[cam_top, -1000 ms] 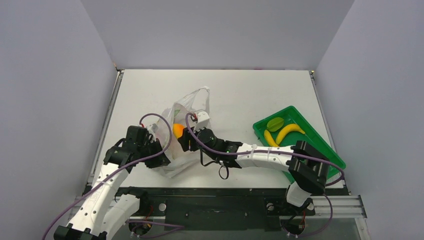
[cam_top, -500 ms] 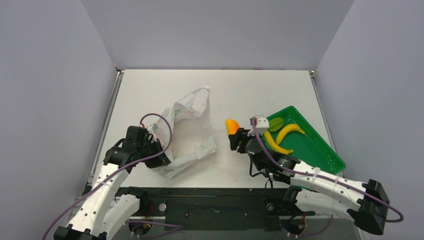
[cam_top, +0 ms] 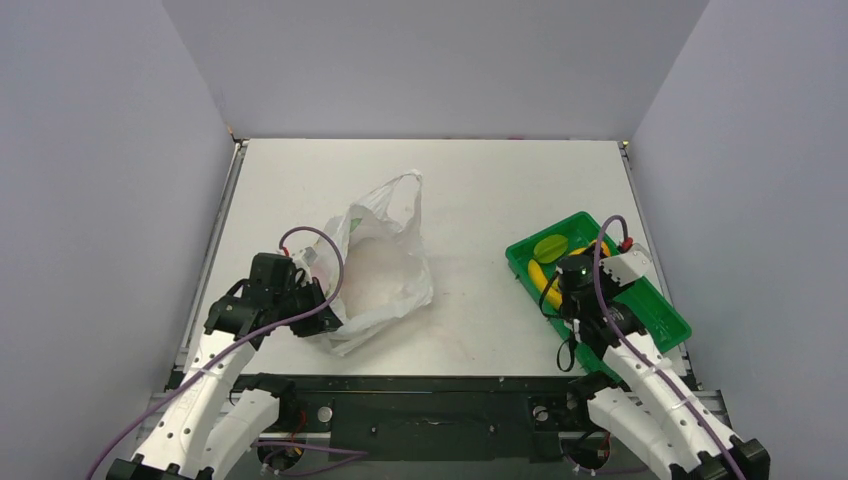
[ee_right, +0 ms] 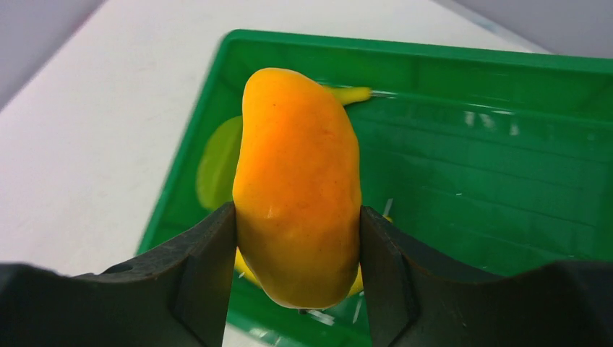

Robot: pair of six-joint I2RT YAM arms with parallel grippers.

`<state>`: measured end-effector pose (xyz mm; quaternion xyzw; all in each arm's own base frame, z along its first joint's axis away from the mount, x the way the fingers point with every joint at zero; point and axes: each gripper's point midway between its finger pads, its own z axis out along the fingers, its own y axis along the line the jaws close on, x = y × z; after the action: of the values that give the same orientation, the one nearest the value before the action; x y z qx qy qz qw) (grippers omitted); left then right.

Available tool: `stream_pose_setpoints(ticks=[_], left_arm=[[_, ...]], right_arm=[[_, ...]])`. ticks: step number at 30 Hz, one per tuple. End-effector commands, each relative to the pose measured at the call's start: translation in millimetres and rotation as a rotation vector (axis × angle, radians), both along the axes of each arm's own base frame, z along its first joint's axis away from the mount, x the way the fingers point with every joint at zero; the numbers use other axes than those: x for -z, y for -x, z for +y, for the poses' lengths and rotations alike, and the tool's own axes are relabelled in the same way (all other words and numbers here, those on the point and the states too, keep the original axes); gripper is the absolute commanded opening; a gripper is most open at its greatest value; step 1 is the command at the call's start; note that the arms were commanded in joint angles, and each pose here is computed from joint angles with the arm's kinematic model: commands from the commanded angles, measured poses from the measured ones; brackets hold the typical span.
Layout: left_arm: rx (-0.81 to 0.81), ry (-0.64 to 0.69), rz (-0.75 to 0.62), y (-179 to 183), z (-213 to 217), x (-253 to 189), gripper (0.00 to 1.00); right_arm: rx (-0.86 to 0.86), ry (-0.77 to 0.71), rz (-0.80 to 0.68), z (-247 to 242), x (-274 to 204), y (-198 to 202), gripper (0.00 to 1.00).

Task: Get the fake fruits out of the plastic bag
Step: Place the fake fruit in the bin.

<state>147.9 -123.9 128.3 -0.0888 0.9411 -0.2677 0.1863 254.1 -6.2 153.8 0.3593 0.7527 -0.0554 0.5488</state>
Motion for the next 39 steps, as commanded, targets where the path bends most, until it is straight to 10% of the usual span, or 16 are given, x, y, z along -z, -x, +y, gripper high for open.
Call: stream_pose_setpoints(ticks=[1, 15, 27, 39], left_arm=[[0.008, 0.020, -0.065, -9.3, -4.3, -21.5, 0.00], [0.044, -0.020, -0.066, -7.6, -2.2, -16.9, 0.00], [0.131, -0.112, 0.006, 8.7, -11.4, -1.3, 0.00], [0.111, -0.087, 0.094, 31.1, -24.1, 8.4, 0.00]], right_arm=[[0.101, -0.013, 0.098, -28.3, 26.8, -3.9, 0.00], [0.096, -0.119, 0.222, -42.9, 90.4, -23.4, 0.13], [0.018, -0.152, 0.246, -34.9, 89.6, -30.0, 0.75], [-0.154, 0.003, 0.112, -18.0, -0.3, -30.8, 0.87]])
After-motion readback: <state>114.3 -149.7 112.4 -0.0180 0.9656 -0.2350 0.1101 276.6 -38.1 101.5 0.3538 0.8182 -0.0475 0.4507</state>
